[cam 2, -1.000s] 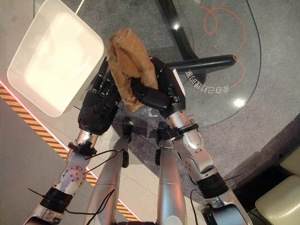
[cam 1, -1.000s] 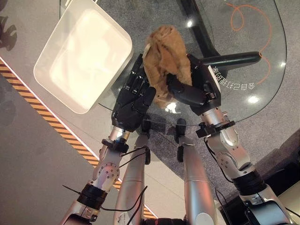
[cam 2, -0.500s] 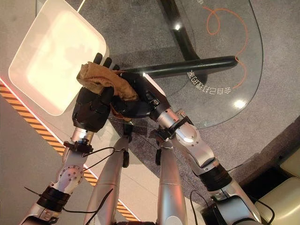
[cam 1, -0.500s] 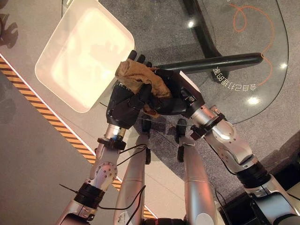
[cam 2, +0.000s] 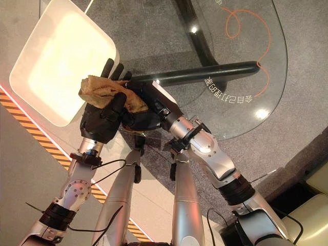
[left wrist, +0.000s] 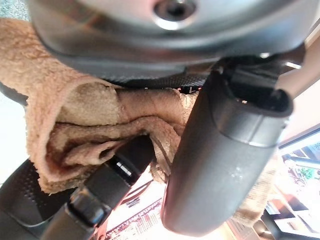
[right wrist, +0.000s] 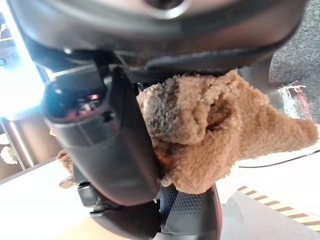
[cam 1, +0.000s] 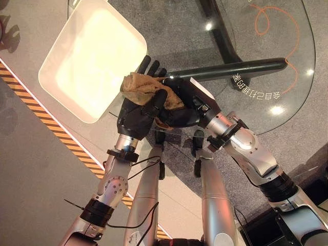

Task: Wipe the table with a cloth and put it in the basket.

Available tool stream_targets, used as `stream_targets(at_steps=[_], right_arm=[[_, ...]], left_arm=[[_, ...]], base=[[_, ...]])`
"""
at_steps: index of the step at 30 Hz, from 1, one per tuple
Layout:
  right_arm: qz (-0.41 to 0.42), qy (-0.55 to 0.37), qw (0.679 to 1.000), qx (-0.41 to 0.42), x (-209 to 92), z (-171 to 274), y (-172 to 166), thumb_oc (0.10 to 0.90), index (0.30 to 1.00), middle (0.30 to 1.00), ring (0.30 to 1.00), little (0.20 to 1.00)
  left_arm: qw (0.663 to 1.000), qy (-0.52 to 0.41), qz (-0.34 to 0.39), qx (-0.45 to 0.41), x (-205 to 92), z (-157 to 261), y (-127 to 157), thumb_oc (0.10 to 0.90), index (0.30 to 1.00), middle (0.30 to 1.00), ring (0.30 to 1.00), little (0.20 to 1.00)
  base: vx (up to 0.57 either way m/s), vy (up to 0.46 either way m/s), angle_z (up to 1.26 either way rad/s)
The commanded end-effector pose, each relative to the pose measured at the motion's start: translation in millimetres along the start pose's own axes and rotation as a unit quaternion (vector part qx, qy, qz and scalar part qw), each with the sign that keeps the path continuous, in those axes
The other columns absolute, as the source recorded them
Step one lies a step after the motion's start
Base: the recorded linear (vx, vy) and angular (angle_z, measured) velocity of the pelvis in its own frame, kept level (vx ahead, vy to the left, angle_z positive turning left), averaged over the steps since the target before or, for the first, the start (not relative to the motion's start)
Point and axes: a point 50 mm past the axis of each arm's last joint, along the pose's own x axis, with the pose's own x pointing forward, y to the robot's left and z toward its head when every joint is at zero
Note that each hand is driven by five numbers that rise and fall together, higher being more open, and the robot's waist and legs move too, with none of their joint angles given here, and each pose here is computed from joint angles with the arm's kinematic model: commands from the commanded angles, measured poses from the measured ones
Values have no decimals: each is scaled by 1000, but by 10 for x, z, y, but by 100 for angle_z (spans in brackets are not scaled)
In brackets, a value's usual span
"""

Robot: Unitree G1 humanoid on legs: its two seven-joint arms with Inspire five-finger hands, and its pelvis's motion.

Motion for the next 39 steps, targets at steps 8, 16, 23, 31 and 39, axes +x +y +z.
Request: stream_targets(at_steps=[8,16,23,31,39], right_arm=[[179,-178,967,3,164,661,618,100,300,300,300,200],[154,-165,974,6,158,607,571,100,300,300,300,200],[113,-168,979,17,133,594,470,800,900,900,900,900],[78,-180,980,18,83,614,391,800,900,900,900,900],[58,-204,977,2,13,690,310,800,900,900,900,900]], left_arm=[[982,-60,-175,-49,230,72,-571,100,300,300,300,200],[980,-76,-176,-56,216,83,-571,100,300,300,300,200],[979,-84,-175,-62,205,88,-559,100,300,300,300,200],[977,-93,-175,-77,190,108,-539,100,300,300,300,200],[967,-106,-198,-122,158,116,-547,188,375,375,375,288]], base=[[0,0,0],[0,0,0],[0,0,0],[0,0,0],[0,0,0]])
